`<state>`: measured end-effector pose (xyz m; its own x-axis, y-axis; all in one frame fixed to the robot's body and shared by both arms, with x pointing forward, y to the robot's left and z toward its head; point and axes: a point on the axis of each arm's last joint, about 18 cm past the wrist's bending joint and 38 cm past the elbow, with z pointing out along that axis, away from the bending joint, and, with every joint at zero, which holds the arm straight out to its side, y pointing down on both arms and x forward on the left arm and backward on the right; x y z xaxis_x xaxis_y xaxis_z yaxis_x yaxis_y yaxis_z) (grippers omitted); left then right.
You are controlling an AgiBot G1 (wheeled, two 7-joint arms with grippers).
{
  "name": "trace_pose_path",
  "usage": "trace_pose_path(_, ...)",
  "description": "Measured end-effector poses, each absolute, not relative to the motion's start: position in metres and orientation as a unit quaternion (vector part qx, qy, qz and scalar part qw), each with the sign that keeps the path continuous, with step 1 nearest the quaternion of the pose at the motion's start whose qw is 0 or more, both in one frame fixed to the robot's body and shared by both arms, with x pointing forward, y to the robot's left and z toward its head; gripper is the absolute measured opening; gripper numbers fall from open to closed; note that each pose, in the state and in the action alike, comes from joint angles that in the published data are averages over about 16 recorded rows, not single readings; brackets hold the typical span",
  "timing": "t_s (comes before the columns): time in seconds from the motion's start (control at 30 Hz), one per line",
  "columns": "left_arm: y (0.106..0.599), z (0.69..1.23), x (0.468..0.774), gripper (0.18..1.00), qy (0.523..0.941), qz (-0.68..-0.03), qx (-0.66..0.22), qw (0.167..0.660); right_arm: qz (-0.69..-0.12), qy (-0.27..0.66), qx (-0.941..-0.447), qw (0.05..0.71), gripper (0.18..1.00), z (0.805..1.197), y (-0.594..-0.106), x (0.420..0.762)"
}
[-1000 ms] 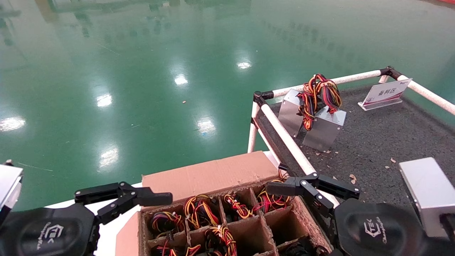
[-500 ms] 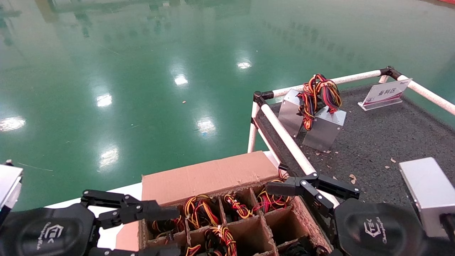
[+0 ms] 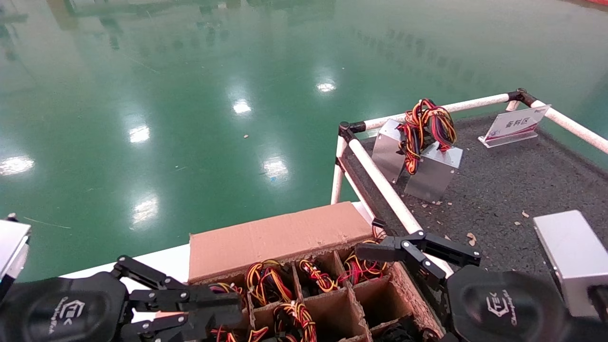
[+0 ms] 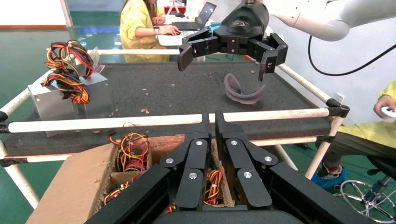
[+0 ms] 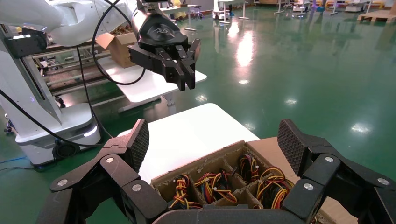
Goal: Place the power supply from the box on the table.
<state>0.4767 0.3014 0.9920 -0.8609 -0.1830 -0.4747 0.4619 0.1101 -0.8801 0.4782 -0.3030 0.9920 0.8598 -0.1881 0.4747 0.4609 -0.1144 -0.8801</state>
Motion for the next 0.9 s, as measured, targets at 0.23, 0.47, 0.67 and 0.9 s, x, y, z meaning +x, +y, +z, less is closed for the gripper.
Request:
trace_pose_path(0.23, 0.301, 0.992, 0.477, 0.22, 0.704, -0.66, 0.099, 0.244, -0.253, -0.07, -0.712, 0.652, 1.0, 0.984, -0.305, 0.492)
trace_pose_path(0.47, 0.301, 0.992, 0.477, 0.228, 0.704, -0.66, 0.099, 0.244, -0.247, -0.016, -0.729, 0.639, 1.0, 0.965, -0.308, 0.512)
trace_pose_path(0.67, 0.301, 0.992, 0.477, 0.278, 0.704, -0.66, 0.099, 0.244, -0.224, 0.037, -0.749, 0.622, 1.0, 0.939, -0.307, 0.521)
trace_pose_path(0.9, 0.301, 0.992, 0.477, 0.386, 0.704, -0.66, 0.099, 0.244, -0.192, 0.082, -0.775, 0.597, 1.0, 0.908, -0.297, 0.526)
